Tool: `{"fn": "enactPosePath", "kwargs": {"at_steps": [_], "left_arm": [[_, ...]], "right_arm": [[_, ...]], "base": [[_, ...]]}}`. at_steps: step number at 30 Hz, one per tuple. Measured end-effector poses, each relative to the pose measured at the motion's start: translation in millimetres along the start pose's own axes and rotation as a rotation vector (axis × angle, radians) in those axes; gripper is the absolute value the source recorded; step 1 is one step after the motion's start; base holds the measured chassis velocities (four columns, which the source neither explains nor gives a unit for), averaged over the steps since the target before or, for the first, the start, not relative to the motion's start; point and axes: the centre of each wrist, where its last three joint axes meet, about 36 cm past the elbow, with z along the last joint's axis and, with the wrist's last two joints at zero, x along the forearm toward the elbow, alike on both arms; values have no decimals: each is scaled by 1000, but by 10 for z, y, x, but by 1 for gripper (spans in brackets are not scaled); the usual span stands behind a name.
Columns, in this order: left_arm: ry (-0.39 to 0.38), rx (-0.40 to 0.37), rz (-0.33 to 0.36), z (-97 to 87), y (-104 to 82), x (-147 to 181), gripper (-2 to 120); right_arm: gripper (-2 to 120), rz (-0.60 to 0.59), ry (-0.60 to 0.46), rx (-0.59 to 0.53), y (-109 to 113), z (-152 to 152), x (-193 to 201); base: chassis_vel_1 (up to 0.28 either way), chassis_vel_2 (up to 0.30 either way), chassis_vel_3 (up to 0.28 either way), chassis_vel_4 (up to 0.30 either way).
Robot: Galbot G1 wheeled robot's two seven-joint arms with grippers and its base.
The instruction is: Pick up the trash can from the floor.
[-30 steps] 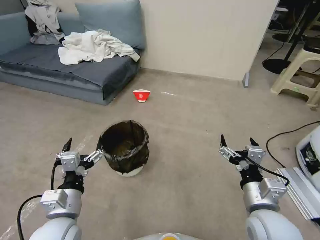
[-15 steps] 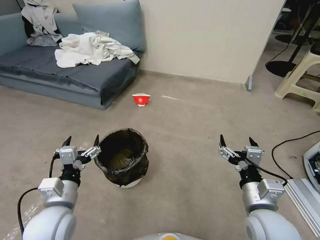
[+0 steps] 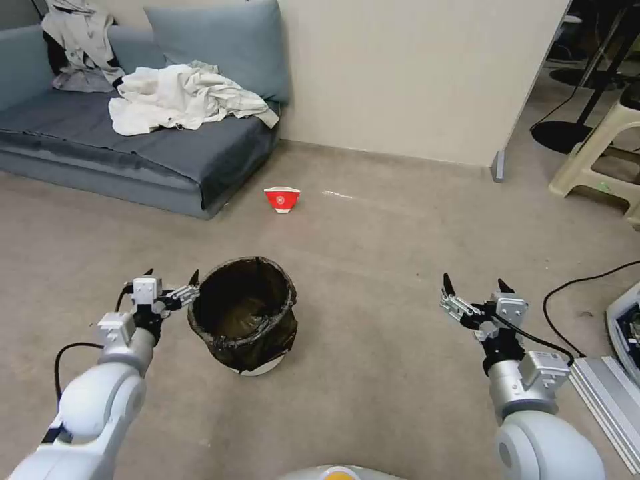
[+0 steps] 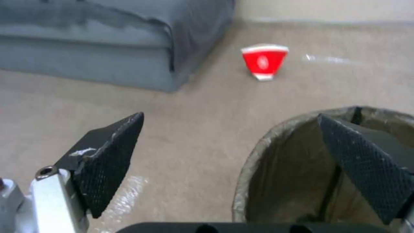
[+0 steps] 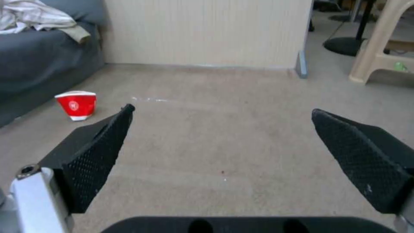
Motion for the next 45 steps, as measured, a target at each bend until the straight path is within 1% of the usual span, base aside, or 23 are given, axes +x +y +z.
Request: {"fn": "enactPosePath", "kwargs": {"at_steps": [1, 2, 3, 6, 7, 8, 10, 12, 14, 15, 16, 18, 21, 27, 33, 35, 36, 39, 40, 41, 43, 44, 45], "left_arm": [[31, 3, 15, -51, 20, -63, 100], [31, 3, 15, -51, 20, -63, 100], [58, 6, 23, -88, 37, -110, 100], [163, 35, 54, -175, 72, -250, 100], [163, 35, 54, -175, 72, -250, 100], [194, 40, 57, -172, 71, -295, 100], [244, 41, 54, -133, 57, -407, 100], [260, 42, 56, -120, 45, -438, 100], [319, 43, 57, -71, -8, -527, 100], [319, 43, 57, -71, -8, -527, 100], [343, 43, 49, -32, -65, -570, 100], [354, 43, 44, -10, -94, -590, 100], [395, 41, 29, 65, -202, -666, 100], [414, 35, -6, 96, -324, -732, 100], [423, 33, -18, 93, -354, -766, 100], [422, 32, -19, 91, -366, -770, 95], [422, 32, -19, 91, -366, -770, 95], [419, 31, -20, 88, -366, -764, 82], [419, 31, -20, 88, -366, -764, 82], [418, 33, -18, 86, -362, -758, 75], [417, 41, -15, 80, -359, -752, 67], [417, 41, -15, 80, -359, -752, 67], [417, 46, -15, 78, -359, -749, 62]], "right_arm": [[100, 0, 4, -3, 8, 23, -24], [100, 0, 4, -3, 8, 23, -24], [100, 0, 7, -4, 12, 42, -42], [100, 4, 12, -9, 19, 89, -78], [100, 4, 12, -9, 19, 89, -78], [100, 6, 13, -10, 20, 103, -85], [100, 9, 15, -11, 17, 126, -95], [100, 10, 17, -10, 15, 134, -97], [100, 12, 20, -7, 6, 153, -108], [100, 12, 20, -7, 6, 153, -108], [100, 12, 22, -3, -2, 167, -116], [100, 12, 23, -1, -6, 169, -119], [100, 13, 22, 5, -18, 169, -122], [100, 16, 29, 8, -28, 179, -83], [100, 16, 29, 9, -30, 171, -60], [100, 15, 27, 10, -31, 166, -61], [100, 15, 27, 10, -31, 166, -61], [100, 13, 26, 9, -19, 168, -66], [100, 13, 26, 9, -19, 168, -66], [100, 13, 26, 7, -9, 170, -70], [100, 12, 25, 5, 2, 169, -73], [100, 12, 25, 5, 2, 169, -73], [100, 12, 25, 5, 5, 170, -73]], "base": [[0, 0, 0, 0], [0, 0, 0, 0], [0, 0, 0, 0], [0, 0, 0, 0], [0, 0, 0, 0], [0, 0, 0, 0], [0, 0, 0, 0], [0, 0, 0, 0], [0, 0, 0, 0], [0, 0, 0, 0], [0, 0, 0, 0], [0, 0, 0, 0], [0, 0, 0, 0], [0, 0, 0, 0], [0, 0, 0, 0], [0, 0, 0, 0], [0, 0, 0, 0], [0, 0, 0, 0], [0, 0, 0, 0], [0, 0, 0, 0], [0, 0, 0, 0], [0, 0, 0, 0], [0, 0, 0, 0]]}}
